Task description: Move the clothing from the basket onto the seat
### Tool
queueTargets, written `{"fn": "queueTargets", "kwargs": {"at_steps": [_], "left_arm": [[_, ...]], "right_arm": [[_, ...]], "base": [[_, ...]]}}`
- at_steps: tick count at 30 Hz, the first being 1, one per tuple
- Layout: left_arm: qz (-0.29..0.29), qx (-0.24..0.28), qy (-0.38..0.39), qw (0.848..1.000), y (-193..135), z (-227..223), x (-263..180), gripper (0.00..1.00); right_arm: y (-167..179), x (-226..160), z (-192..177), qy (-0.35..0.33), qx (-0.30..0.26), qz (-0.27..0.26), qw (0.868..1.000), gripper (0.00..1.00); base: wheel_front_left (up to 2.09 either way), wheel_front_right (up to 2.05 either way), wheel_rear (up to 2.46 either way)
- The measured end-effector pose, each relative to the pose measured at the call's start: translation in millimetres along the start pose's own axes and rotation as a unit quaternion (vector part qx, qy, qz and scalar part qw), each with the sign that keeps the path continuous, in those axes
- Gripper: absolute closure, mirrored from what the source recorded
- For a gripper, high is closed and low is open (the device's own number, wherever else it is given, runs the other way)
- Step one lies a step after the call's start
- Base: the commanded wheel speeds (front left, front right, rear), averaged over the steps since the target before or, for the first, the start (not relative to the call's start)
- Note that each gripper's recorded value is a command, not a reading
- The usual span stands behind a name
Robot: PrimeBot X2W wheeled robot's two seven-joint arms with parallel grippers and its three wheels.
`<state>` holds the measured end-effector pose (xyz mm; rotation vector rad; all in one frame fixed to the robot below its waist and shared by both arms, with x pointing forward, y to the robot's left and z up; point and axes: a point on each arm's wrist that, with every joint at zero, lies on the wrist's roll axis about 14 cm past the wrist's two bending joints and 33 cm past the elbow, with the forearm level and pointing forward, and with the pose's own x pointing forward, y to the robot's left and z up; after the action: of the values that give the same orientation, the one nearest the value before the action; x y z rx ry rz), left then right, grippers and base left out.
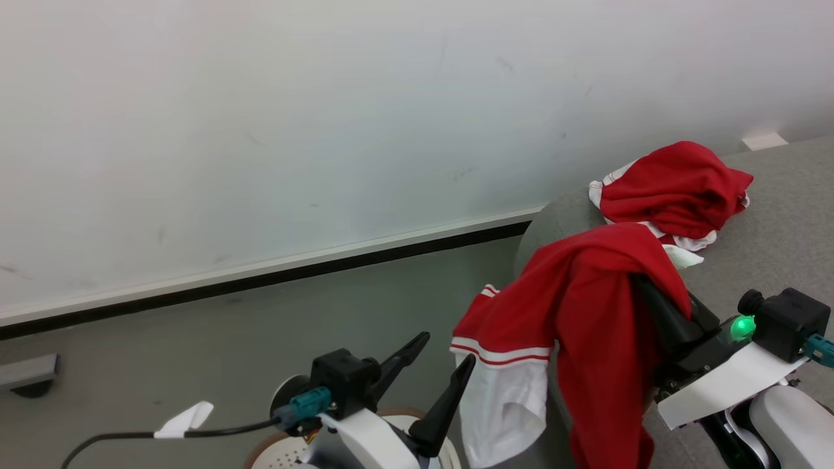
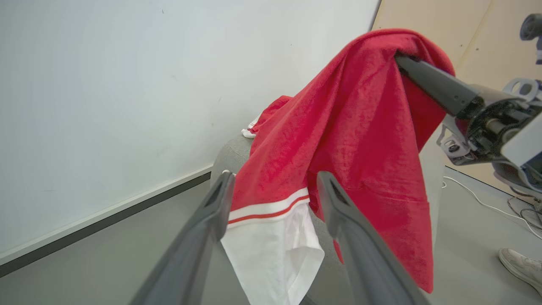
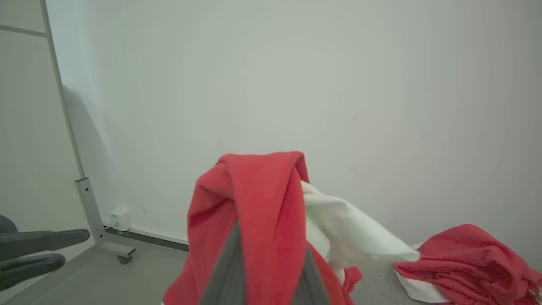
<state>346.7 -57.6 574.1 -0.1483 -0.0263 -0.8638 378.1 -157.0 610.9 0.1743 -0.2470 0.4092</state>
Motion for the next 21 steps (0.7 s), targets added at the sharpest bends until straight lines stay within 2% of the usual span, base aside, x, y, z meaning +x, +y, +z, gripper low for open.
{"fn": "queueTargets", "kwargs": {"at_steps": [6,14,17,21], "left_arm": [[-0.025,-0.007,0.005,1.0,-11.4,-5.7,9.0,0.0],[-0.04,-0.011,0.009,0.999,-13.9,-10.4,15.9,0.0],[-0.049,-0.002,0.005,0.999,-8.5,-8.7,21.7,0.0],[-0.056,0.01,-0.003,0.998,13.9,-6.4,35.7,0.0]], "right_arm": [[-19.1,-15.5,3.6,-0.004,-0.007,-0.033,0.999,1.0],[-39.4,-17.2,10.1,-0.017,-0.015,-0.065,0.998,1.0],[-57.2,-7.2,21.9,-0.036,-0.037,-0.085,0.995,1.0],[-82.5,26.8,40.5,-0.072,-0.071,-0.107,0.989,1.0]], "base": [[0.0,0.0,0.0],[0.0,0.0,0.0],[0.0,0.0,0.0],[0.0,0.0,0.0]]}}
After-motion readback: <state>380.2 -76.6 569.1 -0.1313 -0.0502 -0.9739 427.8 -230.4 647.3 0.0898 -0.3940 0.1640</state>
